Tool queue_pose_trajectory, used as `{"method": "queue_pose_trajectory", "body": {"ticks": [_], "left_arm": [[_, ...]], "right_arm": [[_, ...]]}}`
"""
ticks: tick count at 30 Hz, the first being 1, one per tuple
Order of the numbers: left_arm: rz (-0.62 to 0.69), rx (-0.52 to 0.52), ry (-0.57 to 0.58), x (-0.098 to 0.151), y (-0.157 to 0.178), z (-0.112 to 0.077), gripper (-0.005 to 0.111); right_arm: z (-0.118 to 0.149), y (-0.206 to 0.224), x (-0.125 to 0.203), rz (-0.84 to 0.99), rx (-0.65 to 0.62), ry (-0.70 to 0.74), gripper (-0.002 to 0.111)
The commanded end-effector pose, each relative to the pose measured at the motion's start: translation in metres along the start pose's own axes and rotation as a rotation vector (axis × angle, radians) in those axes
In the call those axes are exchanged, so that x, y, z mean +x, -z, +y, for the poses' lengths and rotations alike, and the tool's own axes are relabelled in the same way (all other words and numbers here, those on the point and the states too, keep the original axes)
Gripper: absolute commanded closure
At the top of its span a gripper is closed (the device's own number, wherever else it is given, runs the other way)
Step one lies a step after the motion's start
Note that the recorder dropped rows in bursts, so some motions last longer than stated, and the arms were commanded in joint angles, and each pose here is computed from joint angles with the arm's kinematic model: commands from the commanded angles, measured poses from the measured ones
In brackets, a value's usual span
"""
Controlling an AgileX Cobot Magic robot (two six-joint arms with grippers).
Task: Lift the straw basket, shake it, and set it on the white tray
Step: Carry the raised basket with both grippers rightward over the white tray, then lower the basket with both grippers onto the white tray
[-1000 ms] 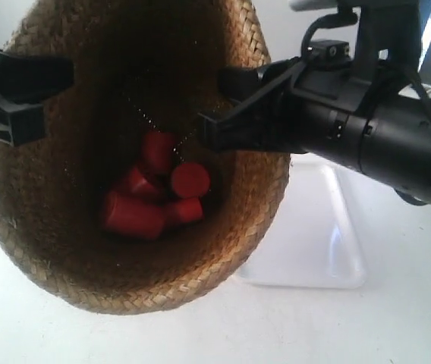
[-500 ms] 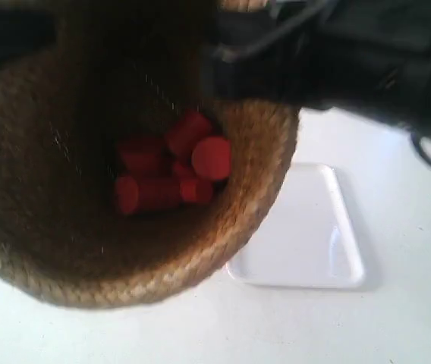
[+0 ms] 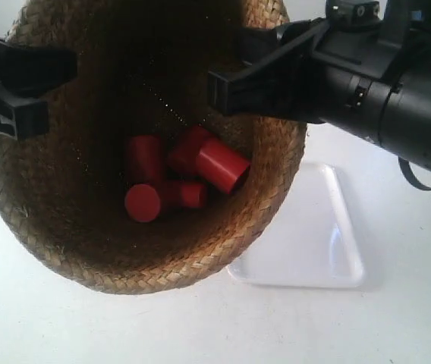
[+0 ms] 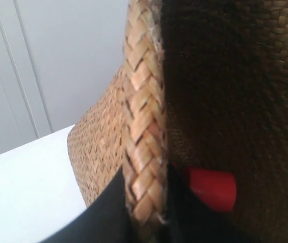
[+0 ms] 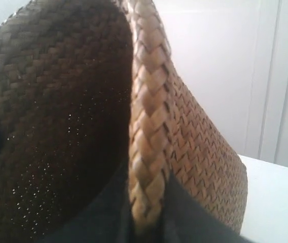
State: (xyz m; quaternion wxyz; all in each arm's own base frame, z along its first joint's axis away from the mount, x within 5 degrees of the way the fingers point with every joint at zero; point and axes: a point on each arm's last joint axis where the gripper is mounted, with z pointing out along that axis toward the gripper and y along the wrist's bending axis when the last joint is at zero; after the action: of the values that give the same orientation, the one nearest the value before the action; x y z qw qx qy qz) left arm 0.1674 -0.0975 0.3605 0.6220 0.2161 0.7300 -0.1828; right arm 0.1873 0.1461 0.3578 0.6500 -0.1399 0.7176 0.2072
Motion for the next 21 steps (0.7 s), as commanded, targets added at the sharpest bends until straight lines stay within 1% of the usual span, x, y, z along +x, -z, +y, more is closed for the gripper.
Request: {"method": "queue_pose_trajectory", "body": {"ticks": [1,5,7,8,10,12,13,15,17,18,21], "left_arm": [[0.022,0.039,-0.018,0.001,0.0,-0.005,0.107],[0.01,0.041,0.088,-0.004,-0.004,-0.005,0.107],[0.024,0.052,0.124,-0.009,-0.011,-0.004,0.107],[0.032,0.049,0.139,-0.011,-0.015,-0.002,0.107],[0.085,0.042,0.205,-0.013,-0.028,0.007,0.107],[0.174,0.018,0.308,-0.009,-0.042,0.023,0.107],[0.228,0.012,0.347,-0.007,-0.048,0.031,0.107],[0.323,-0.003,0.38,-0.003,-0.057,0.045,0.107],[0.419,-0.026,0.389,0.0,-0.063,0.056,0.107],[0.465,-0.044,0.38,0.002,-0.066,0.062,0.107],[0.537,-0.069,0.336,0.0,-0.07,0.069,0.107]], "right_arm": [[0.008,0.0,-0.002,0.019,-0.073,0.053,0.108],[-0.005,-0.005,0.002,0.054,-0.003,-0.011,0.108],[-0.017,-0.009,0.004,0.078,0.052,0.0,0.108],[-0.024,-0.01,0.006,0.092,0.082,0.014,0.108],[-0.036,-0.011,0.006,0.113,0.136,0.017,0.108],[-0.048,-0.01,0.006,0.14,0.189,0.056,0.108],[-0.054,-0.01,0.004,0.144,0.222,0.116,0.108],[-0.062,-0.008,0.003,0.156,0.288,0.176,0.108],[-0.068,-0.007,0.002,0.167,0.34,0.211,0.108],[-0.069,-0.008,0.004,0.182,0.346,0.25,0.108],[-0.07,-0.014,0.009,0.233,0.318,0.434,0.108]]}}
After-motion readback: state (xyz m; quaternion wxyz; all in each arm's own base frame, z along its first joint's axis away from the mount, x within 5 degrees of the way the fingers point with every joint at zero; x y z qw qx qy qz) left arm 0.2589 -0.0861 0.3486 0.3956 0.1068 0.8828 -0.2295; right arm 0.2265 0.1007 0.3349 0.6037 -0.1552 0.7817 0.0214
